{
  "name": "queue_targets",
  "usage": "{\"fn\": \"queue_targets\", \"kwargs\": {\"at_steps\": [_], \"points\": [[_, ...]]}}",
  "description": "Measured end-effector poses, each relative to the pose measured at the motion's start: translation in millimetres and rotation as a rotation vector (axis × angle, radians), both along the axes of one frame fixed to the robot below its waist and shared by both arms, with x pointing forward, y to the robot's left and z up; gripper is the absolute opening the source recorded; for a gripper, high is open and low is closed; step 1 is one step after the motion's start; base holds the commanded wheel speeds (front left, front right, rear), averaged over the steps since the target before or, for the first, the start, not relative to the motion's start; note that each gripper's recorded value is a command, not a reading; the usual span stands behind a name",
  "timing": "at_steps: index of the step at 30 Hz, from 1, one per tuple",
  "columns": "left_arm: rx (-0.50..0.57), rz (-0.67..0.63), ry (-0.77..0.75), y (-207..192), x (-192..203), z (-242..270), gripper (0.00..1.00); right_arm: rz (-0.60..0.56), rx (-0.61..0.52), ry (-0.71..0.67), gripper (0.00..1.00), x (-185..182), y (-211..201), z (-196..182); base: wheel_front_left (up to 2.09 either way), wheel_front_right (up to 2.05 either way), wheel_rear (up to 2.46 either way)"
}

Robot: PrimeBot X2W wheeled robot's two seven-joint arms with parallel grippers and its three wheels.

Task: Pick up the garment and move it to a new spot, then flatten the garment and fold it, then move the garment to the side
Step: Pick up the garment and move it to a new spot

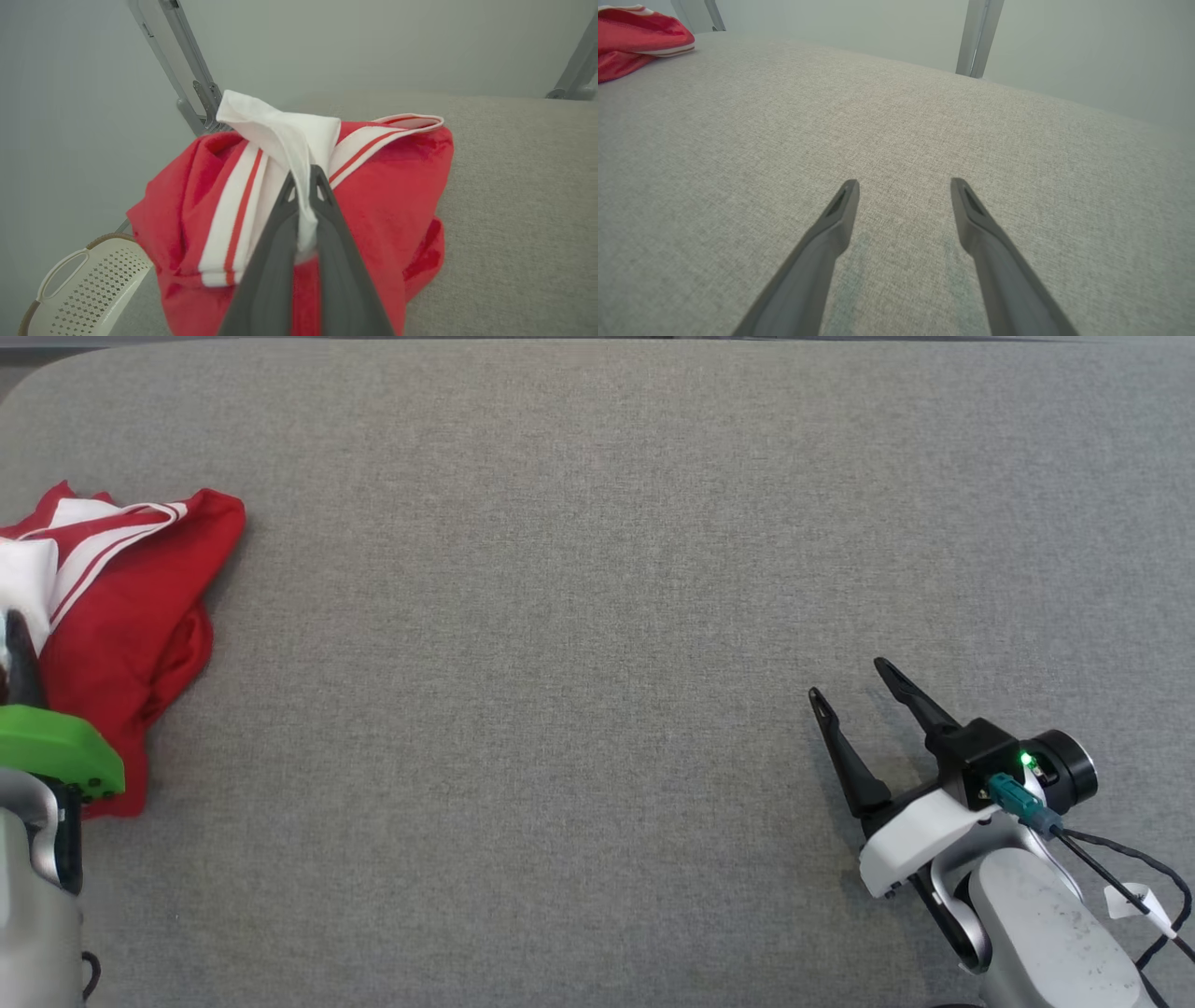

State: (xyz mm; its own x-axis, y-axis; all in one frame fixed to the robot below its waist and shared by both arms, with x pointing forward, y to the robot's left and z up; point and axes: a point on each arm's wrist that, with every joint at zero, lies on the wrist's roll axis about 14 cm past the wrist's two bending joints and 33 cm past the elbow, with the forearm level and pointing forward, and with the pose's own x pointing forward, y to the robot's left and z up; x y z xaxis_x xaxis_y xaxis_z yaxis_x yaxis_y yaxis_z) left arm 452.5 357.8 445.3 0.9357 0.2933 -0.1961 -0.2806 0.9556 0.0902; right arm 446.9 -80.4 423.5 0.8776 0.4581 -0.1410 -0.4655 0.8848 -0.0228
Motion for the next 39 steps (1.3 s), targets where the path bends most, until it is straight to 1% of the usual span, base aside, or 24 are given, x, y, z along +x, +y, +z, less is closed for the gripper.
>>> {"fn": "queue_targets", "kwargs": {"at_steps": [2, 8, 11, 13, 17, 22, 27, 30, 36, 39], "points": [[0.052, -0.064, -0.032, -10.9, 9.7, 15.7, 0.0, -0.008, 0.005, -0.004, 1.0, 0.0, -1.0, 2.4, 0.0, 0.0, 0.0], [0.248, -0.313, -0.134, -66.2, 32.7, 69.8, 0.0, -0.015, 0.029, 0.001, 1.0, -10.3, 4.2, 7.5, 0.0, 0.0, 0.0], [0.323, -0.427, -0.185, -100.1, 38.1, 91.9, 0.0, -0.007, 0.052, -0.018, 1.0, -13.2, 12.7, 18.2, 0.0, 0.0, 0.0], [0.354, -0.499, -0.214, -124.2, 39.9, 102.4, 0.0, -0.008, 0.064, -0.028, 1.0, -15.3, 15.4, 23.9, 0.0, 0.0, 0.0], [0.399, -0.707, -0.246, -193.4, 37.6, 105.7, 0.0, -0.029, 0.078, -0.031, 1.0, -22.1, 11.8, 28.6, 0.0, 0.0, 0.0], [0.464, -1.01, -0.327, -290.6, 22.9, 116.3, 0.0, -0.088, 0.078, -0.034, 1.0, -27.4, -7.8, 31.1, 0.0, 0.0, 0.0], [0.509, -1.274, -0.391, -365.2, -4.2, 119.0, 0.0, -0.156, 0.082, -0.03, 1.0, -34.9, -28.6, 31.0, 0.0, 0.0, 0.0], [0.52, -1.402, -0.435, -400.1, -21.1, 123.1, 0.0, -0.193, 0.085, -0.026, 1.0, -40.7, -39.2, 30.4, 0.0, 0.0, 0.0], [0.492, -1.576, -0.526, -453.6, -47.8, 136.8, 0.0, -0.27, 0.08, -0.021, 1.0, -51.6, -63.6, 29.6, 0.0, 0.0, 0.0], [0.436, -1.647, -0.569, -481.6, -63.9, 143.3, 0.0, -0.31, 0.078, -0.021, 1.0, -56.1, -76.3, 29.8, 0.0, 0.0, 0.0]]}}
